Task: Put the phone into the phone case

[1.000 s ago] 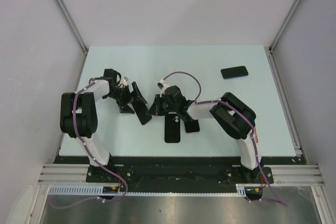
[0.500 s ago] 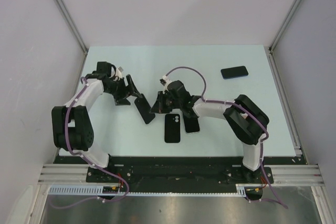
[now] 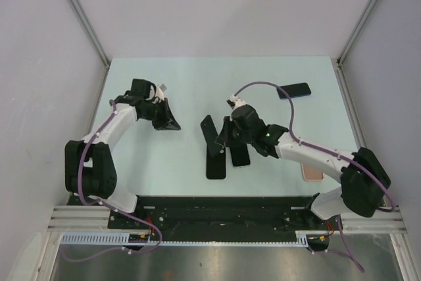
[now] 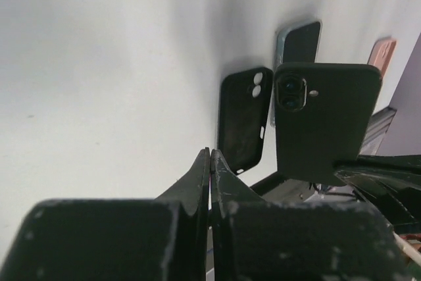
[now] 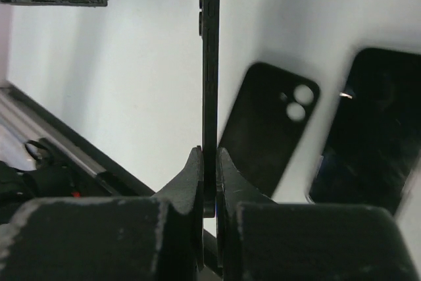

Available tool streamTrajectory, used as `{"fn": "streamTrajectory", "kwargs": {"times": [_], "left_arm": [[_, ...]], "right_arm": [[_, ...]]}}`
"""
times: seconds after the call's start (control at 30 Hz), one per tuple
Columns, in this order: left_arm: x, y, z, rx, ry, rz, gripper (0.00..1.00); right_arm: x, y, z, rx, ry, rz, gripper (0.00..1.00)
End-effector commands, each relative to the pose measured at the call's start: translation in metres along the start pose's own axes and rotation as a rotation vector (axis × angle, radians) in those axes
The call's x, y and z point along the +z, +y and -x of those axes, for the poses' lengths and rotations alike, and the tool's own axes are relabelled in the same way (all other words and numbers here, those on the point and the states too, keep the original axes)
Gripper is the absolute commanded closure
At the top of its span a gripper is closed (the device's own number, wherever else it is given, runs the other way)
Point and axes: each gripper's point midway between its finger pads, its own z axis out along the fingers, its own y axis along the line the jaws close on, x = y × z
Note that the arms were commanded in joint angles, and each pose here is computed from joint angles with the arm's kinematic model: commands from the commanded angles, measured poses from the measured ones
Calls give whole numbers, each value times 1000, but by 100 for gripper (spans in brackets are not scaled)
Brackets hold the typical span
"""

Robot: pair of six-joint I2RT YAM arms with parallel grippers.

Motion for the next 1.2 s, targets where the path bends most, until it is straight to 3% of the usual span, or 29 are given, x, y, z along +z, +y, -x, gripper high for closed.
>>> {"fn": "streamTrajectory", "kwargs": {"times": [0.0,0.23,0.73,1.0,1.1,1.17], "left_arm": [[14,-26,-19,33,15,-51,100],[60,-44,-57,43,106,-60,82],[115,-22,-96,51,208,41,47],[134,-11,-109,42,256,73,48],[136,-7,-111,39,261,94,55],[136,-2,-114,32,269,110,66]], "right_arm": [[-27,-32,-16,-7,-53,-196,100],[-33,-32,-45,-25,-64,-314,100],[-17,-34,-72,-85,-76,-383,100],[-17,-36,-74,-109,-72,-395,100],[-15,-40,-78,-123,-59,-406,100],[-14,-38,-77,-124,-55,-402,100]]}}
